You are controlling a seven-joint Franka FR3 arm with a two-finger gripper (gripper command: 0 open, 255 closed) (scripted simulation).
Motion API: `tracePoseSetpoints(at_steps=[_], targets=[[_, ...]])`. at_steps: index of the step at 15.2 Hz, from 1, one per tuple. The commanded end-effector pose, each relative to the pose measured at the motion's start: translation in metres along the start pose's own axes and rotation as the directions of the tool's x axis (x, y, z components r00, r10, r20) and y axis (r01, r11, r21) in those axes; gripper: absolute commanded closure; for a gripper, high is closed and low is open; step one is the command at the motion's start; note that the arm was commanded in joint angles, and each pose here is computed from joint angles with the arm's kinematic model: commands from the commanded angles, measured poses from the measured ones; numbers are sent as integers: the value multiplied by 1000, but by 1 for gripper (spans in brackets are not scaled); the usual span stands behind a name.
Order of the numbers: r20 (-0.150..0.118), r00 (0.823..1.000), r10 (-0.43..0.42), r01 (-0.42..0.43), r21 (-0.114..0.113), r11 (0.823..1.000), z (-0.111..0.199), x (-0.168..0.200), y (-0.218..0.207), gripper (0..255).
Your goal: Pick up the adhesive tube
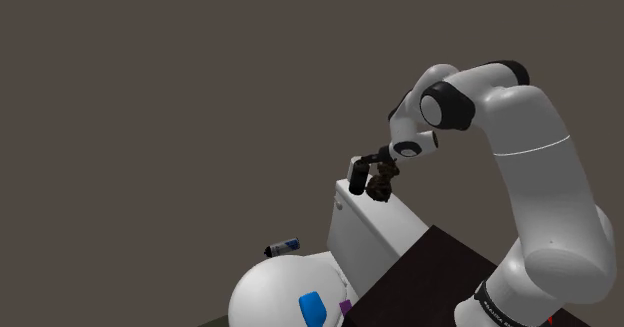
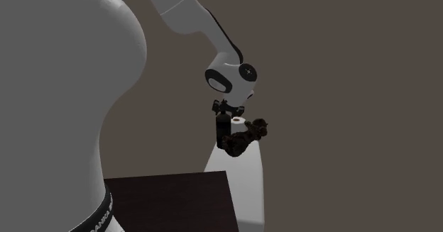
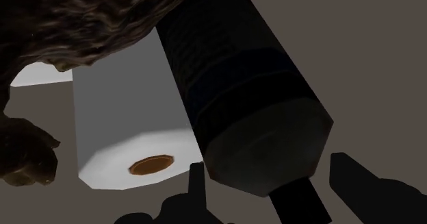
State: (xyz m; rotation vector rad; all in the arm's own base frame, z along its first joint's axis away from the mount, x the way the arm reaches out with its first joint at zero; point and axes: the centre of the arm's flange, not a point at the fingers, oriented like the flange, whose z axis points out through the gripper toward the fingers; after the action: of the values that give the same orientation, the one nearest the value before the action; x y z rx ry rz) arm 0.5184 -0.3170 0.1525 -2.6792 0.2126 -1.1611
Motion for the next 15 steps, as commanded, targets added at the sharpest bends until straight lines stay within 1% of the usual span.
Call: tracePoseSetpoints(at_steps=[1, 15], targets=[[0, 1000, 0, 0, 0, 1000, -5, 5, -2, 255], [0, 1000, 0, 0, 0, 1000, -51, 54, -19, 255]])
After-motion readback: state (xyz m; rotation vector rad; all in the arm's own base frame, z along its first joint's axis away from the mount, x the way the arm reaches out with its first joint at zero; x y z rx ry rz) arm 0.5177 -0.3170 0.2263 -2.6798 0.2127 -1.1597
